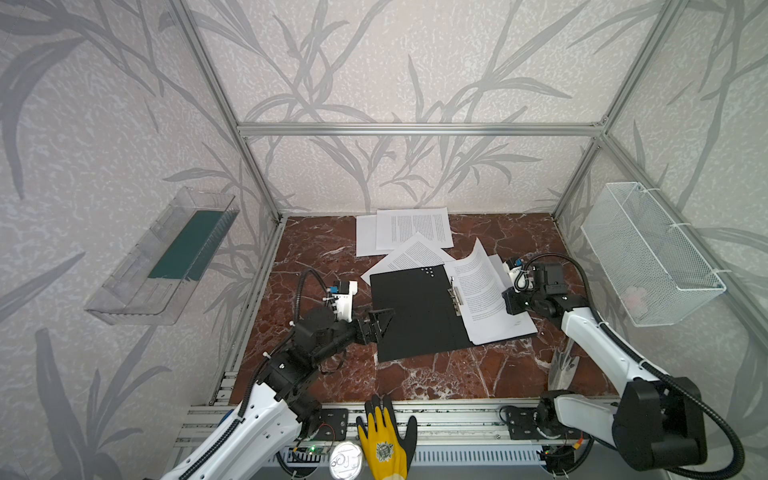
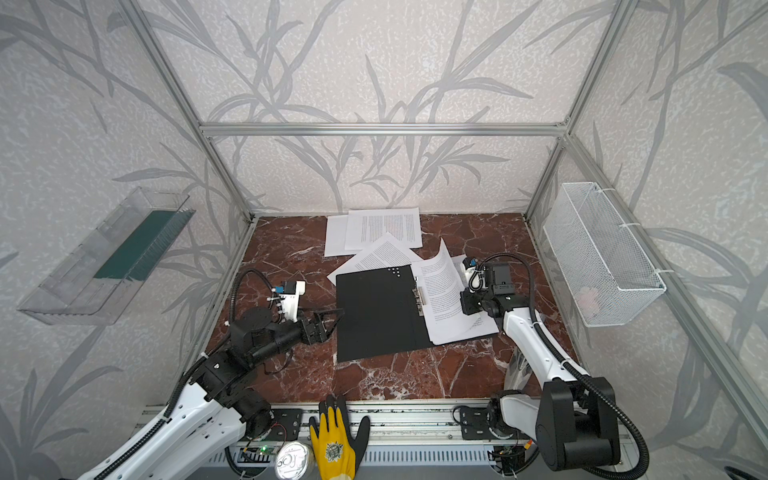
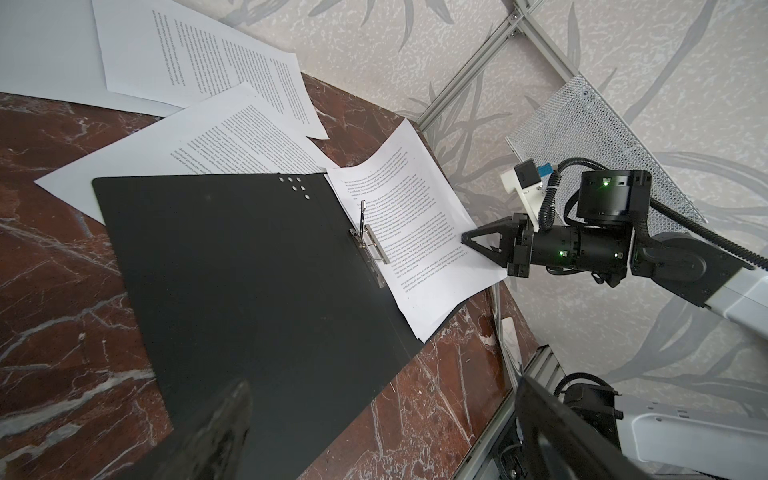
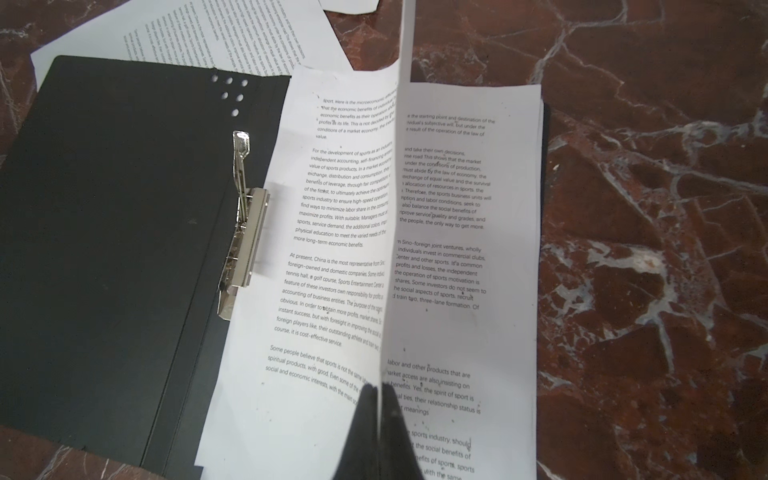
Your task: Put the files into the folder
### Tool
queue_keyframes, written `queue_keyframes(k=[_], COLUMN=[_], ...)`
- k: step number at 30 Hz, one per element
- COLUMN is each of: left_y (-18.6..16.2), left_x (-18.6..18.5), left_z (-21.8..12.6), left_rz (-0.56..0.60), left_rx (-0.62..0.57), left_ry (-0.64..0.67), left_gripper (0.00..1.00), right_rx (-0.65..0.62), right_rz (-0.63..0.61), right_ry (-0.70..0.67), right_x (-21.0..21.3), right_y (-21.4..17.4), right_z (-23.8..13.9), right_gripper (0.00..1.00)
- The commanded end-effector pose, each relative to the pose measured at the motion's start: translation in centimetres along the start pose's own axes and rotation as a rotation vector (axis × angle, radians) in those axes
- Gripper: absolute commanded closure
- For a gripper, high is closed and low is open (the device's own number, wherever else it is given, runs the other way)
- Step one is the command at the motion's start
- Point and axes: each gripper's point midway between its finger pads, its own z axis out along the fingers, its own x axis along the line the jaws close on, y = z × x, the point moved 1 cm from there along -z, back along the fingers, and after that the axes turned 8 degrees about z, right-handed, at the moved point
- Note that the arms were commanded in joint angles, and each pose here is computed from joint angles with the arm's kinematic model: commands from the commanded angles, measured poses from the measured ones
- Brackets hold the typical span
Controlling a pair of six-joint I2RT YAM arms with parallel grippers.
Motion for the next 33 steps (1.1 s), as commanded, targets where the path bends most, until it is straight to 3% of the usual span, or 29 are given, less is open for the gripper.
queue_keyframes(k=[1,26,28,31,33], left_y=[0.1,0.0,0.0,0.0,0.0], left_x=[0.0,0.1,0.1,0.0,0.1], left_z=[0.0,0.1,0.1,0.1,0.1], left_rz=[0.01,0.013,0.013,0.011,0.011], left_rx=[-0.013,-0.011,-0.01,-0.01,-0.01], left_ry=[-0.003,0.003,0.0,0.0,0.002], left_gripper=[0.01,0.01,0.01,0.01,0.01], right_rx=[-0.011,0.01,0.007,0.002,-0.002], right_rz=[-0.001,-0.01,-0.011,0.0,0.007], right_ry=[0.0,-0.082,-0.084,-0.088,-0.099], right_x=[0.0,-1.3,-1.3,-1.5,-1.7], right_y=[0.0,-0.4,-0.4,-0.3,0.0], right_z=[-0.4,-0.7,-0.6,-0.3,-0.2], right_gripper=[1.0,0.99,0.83,0.51,0.01])
